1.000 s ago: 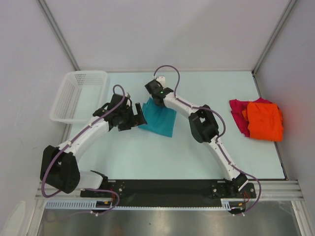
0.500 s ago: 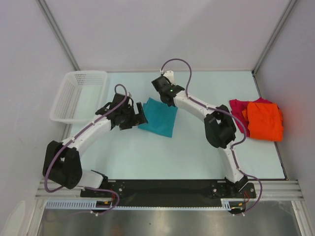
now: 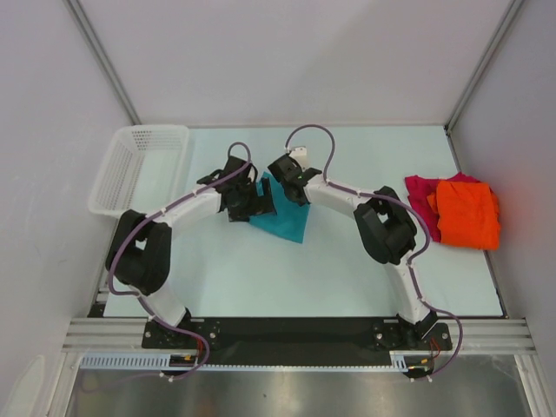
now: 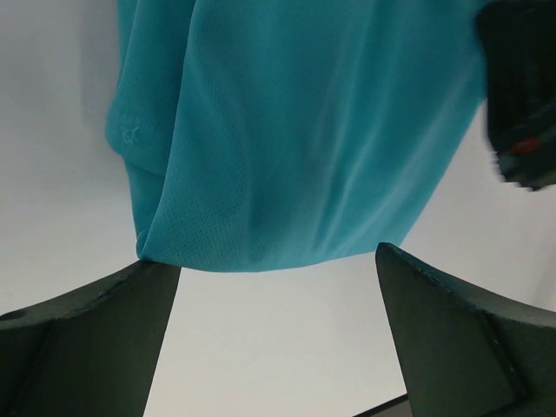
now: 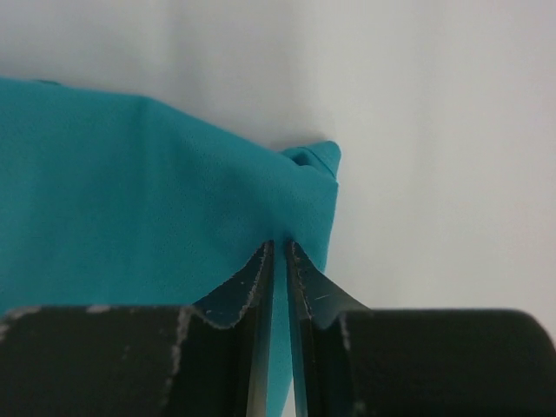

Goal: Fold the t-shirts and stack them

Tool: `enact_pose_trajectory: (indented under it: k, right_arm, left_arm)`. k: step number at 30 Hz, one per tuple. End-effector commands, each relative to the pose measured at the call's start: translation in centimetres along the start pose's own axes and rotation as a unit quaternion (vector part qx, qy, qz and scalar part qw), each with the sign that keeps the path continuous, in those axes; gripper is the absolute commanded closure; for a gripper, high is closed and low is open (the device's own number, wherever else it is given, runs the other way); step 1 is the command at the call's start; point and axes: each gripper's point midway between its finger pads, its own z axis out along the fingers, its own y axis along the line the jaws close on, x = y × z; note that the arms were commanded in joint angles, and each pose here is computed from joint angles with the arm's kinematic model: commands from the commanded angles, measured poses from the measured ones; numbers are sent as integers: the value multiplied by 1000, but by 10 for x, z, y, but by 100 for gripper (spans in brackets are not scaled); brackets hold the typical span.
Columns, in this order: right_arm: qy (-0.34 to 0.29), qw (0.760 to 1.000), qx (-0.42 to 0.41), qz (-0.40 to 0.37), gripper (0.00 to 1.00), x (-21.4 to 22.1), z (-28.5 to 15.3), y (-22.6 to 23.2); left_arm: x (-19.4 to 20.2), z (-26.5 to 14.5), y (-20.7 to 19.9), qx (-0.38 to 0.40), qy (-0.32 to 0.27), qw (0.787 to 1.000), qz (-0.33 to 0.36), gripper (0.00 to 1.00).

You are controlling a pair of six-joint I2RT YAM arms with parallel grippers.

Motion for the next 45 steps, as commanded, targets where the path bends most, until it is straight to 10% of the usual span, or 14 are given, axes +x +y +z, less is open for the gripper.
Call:
enact_pose_trajectory:
  k: [1,15,25,45]
  right_arm:
    - [-3,1000,-1,13,84,2,8,5]
    - [2,1000,2,22,85,5,8,1]
    - [-41,996,-11,84,81,-31,-68,-38]
    - [-7,987,-36,159,78,71,-155,-67]
  left_arm:
    - [-26,-4,-16,17,-29,999,25,1]
    - [-25,-17,-13,8,-34,999,28,1]
    - [13,-42,16,-12,-38,999,8,0]
    - [58,-109,72,-40,-96,994,-38,0]
